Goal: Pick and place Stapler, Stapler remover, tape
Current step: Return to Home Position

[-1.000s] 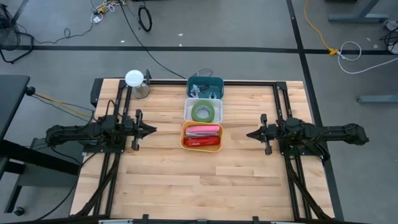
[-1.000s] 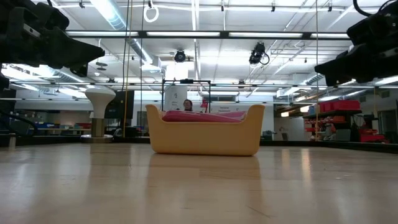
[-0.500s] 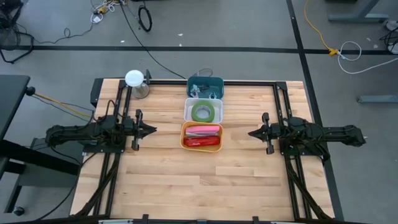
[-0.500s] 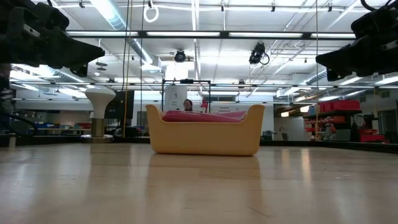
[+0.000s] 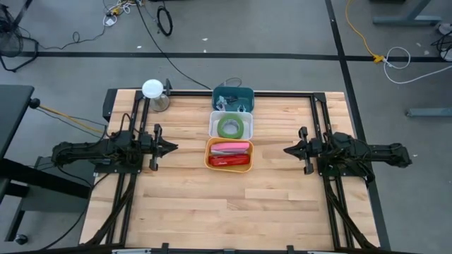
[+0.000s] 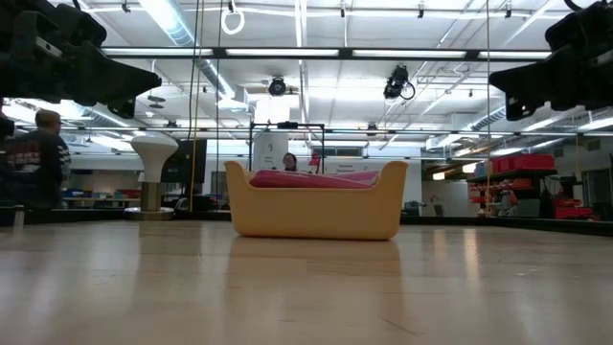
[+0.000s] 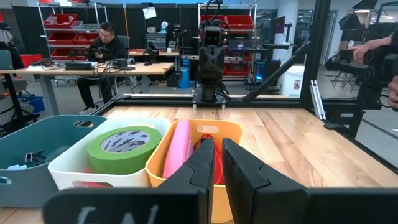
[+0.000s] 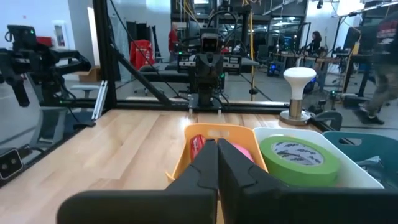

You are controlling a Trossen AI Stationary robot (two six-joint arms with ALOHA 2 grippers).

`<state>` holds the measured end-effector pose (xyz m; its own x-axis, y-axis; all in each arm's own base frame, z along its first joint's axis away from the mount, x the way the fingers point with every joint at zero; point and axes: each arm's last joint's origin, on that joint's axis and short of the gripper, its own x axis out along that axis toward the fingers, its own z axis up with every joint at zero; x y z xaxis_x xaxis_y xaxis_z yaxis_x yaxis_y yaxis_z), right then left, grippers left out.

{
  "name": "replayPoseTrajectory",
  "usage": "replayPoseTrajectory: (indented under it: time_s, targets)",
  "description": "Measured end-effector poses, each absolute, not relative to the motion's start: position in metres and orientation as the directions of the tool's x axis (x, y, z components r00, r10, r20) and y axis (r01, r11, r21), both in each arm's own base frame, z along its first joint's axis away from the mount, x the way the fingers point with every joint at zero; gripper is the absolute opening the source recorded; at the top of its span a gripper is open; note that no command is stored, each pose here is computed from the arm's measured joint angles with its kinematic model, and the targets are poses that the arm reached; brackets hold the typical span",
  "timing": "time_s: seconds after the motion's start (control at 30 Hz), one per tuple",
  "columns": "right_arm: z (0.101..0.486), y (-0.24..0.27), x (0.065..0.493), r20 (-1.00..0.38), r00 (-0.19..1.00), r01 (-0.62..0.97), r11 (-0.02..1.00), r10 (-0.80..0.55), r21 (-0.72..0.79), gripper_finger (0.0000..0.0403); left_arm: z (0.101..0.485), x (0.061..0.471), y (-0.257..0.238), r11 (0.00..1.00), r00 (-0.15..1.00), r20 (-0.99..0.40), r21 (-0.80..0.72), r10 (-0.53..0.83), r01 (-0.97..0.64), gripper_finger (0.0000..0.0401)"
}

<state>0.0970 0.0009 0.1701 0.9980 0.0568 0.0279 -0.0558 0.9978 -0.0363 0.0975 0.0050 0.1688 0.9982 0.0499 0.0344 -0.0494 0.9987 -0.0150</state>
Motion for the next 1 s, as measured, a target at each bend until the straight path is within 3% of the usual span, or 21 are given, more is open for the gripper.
replayPoseTrajectory:
  time_s: [0.53,1.0]
  targets:
    - [0.1706,0.0007,0.0966,0.034,0.998,-0.048,0.998,0.050,-0.037,0.0001,0.1687,0.0975,0.0049,0.999,0.998,0.034,-0.015,0.050,-0.049,0.0037]
    - [0.1706,0.0007,0.0966,0.034,0.998,-0.048,0.998,0.050,-0.037,0.0024,0.1688,0.0975,0.0049,0.999,0.998,0.035,-0.015,0.050,-0.049,0.0037]
